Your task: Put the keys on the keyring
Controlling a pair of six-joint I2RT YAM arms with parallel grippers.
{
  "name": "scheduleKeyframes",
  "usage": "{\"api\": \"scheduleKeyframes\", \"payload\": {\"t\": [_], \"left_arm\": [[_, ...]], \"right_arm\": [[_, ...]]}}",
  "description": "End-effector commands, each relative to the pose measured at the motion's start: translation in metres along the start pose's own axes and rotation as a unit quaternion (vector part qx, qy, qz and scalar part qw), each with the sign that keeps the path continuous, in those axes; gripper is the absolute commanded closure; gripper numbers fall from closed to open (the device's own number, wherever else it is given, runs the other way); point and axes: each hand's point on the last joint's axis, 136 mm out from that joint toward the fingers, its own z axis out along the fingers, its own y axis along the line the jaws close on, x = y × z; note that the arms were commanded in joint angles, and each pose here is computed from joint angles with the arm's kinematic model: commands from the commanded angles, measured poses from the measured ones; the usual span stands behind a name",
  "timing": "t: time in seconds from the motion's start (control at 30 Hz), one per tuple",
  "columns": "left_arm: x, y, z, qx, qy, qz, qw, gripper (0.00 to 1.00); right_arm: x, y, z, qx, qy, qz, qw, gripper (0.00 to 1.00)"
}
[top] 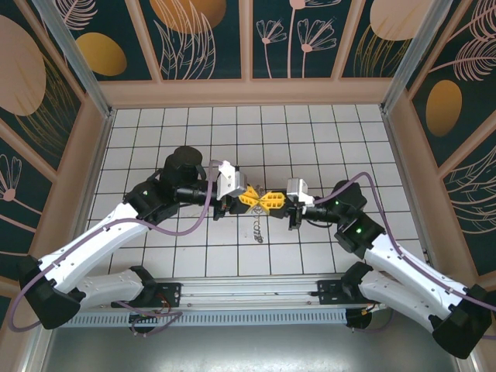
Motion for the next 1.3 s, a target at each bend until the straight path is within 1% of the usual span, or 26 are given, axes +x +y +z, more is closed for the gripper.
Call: {"api": "scheduleKeyframes", "payload": {"t": [0.0,0.17,0.3,0.33,0.37,0.43,0.53,0.63,0.77,0.8,0.87,1.0,1.1,1.2,1.23,1.27], "left_arm": [[-0.004,0.001,0.001,0.001,-0.020,0.004,1.000,0.84],[-0.004,0.001,0.002,0.000,-0.030,0.002,1.000,0.83],[-0.001,0.003,0.005,0.000,-0.027,-0.001,1.000,0.83],[-0.001,0.003,0.005,0.000,-0.027,-0.002,1.000,0.84],[-0.001,0.003,0.005,0.000,-0.027,-0.001,1.000,0.88],[-0.001,0.004,0.005,-0.002,-0.027,0.001,1.000,1.00],[-0.004,0.006,0.003,-0.014,-0.030,0.007,0.999,1.00],[-0.006,0.008,0.000,-0.027,-0.034,0.011,0.999,1.00],[-0.009,0.012,-0.004,-0.044,-0.037,0.015,0.998,1.00],[-0.008,0.012,-0.004,-0.046,-0.037,0.015,0.998,1.00],[-0.008,0.013,-0.005,-0.051,-0.036,0.016,0.998,1.00],[-0.006,0.015,-0.006,-0.058,-0.035,0.014,0.998,1.00],[-0.003,0.017,-0.005,-0.066,-0.031,0.010,0.997,1.00],[0.001,0.021,-0.005,-0.076,-0.026,0.003,0.997,1.00],[0.013,0.021,-0.003,-0.078,-0.017,-0.007,0.997,1.00],[0.016,0.022,-0.003,-0.082,-0.014,-0.012,0.996,1.00]], "right_arm": [[-0.036,0.015,-0.005,-0.032,-0.070,-0.035,0.996,1.00],[-0.040,0.018,-0.007,-0.037,-0.082,-0.036,0.995,1.00],[-0.041,0.021,-0.009,-0.041,-0.094,-0.037,0.994,1.00],[-0.042,0.021,-0.009,-0.041,-0.097,-0.038,0.994,1.00],[-0.042,0.021,-0.009,-0.041,-0.098,-0.036,0.994,1.00],[-0.041,0.021,-0.009,-0.042,-0.099,-0.035,0.994,1.00],[-0.039,0.020,-0.009,-0.036,-0.094,-0.034,0.994,1.00],[-0.034,0.013,-0.009,-0.015,-0.079,-0.036,0.996,1.00],[-0.023,0.004,-0.009,0.015,-0.039,-0.041,0.998,0.77],[-0.020,0.003,-0.010,0.021,-0.032,-0.041,0.998,0.72],[-0.016,0.000,-0.012,0.035,-0.017,-0.040,0.998,0.66],[-0.008,-0.005,-0.016,0.059,0.001,-0.032,0.998,0.63],[-0.010,-0.014,-0.024,0.095,-0.012,-0.021,0.995,0.62],[-0.008,-0.035,-0.032,0.152,-0.015,0.005,0.988,0.53],[-0.003,-0.045,-0.034,0.172,-0.005,0.023,0.985,0.51],[0.002,-0.056,-0.035,0.189,0.007,0.042,0.981,0.49]]}}
